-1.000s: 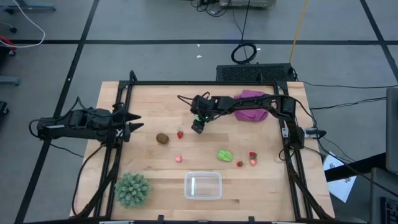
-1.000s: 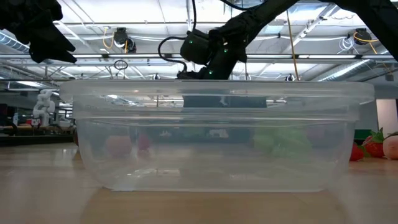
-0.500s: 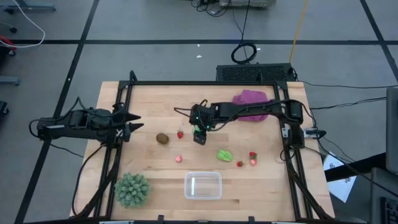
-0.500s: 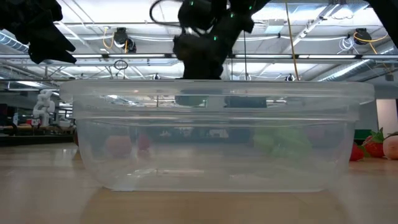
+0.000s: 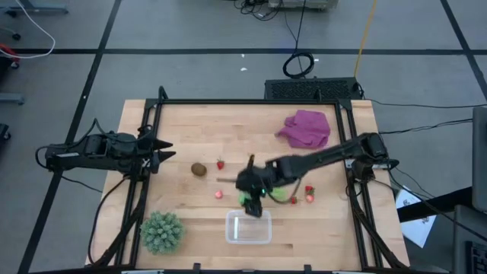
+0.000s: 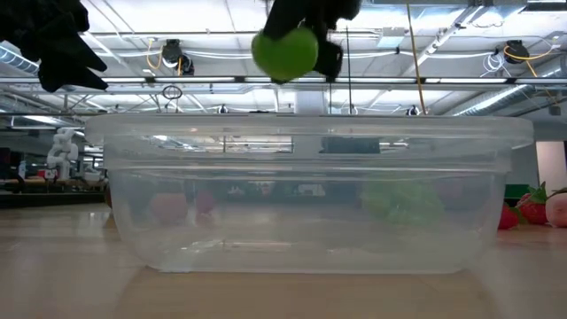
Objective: Pick and placing Produce into tupperware
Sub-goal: Put the green cabbage into the transparent bin
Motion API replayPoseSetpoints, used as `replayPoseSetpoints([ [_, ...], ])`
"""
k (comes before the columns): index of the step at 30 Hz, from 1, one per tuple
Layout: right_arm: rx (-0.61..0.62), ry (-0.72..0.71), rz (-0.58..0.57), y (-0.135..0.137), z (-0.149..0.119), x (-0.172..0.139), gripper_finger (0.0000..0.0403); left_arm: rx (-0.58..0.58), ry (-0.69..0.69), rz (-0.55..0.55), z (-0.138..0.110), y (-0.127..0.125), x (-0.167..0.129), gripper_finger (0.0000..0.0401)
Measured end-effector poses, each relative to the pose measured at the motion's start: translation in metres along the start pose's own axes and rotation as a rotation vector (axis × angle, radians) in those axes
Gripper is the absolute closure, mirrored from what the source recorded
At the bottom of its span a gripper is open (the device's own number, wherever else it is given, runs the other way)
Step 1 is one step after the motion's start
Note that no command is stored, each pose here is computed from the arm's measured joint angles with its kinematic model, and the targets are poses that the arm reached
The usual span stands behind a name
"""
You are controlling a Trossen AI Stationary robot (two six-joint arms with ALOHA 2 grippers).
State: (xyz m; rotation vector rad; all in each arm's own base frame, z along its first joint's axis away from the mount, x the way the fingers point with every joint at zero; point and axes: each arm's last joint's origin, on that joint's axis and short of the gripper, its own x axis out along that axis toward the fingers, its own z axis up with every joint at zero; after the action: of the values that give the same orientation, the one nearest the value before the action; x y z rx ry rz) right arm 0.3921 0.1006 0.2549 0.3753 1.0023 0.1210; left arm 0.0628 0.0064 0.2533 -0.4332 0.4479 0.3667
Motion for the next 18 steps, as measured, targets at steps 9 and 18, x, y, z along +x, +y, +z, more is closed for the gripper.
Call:
replayPoseSetpoints([
  [9, 0.069, -0.021, 0.105, 0.041, -0.041, 0.027, 0.017, -0.043, 0.0, 0.0, 0.0, 0.0, 0.0, 0.019],
  [18, 0.136, 0.009, 0.104, 0.042, -0.073, 0.047, 0.017, -0.066, 0.0, 0.0, 0.0, 0.0, 0.0, 0.019],
])
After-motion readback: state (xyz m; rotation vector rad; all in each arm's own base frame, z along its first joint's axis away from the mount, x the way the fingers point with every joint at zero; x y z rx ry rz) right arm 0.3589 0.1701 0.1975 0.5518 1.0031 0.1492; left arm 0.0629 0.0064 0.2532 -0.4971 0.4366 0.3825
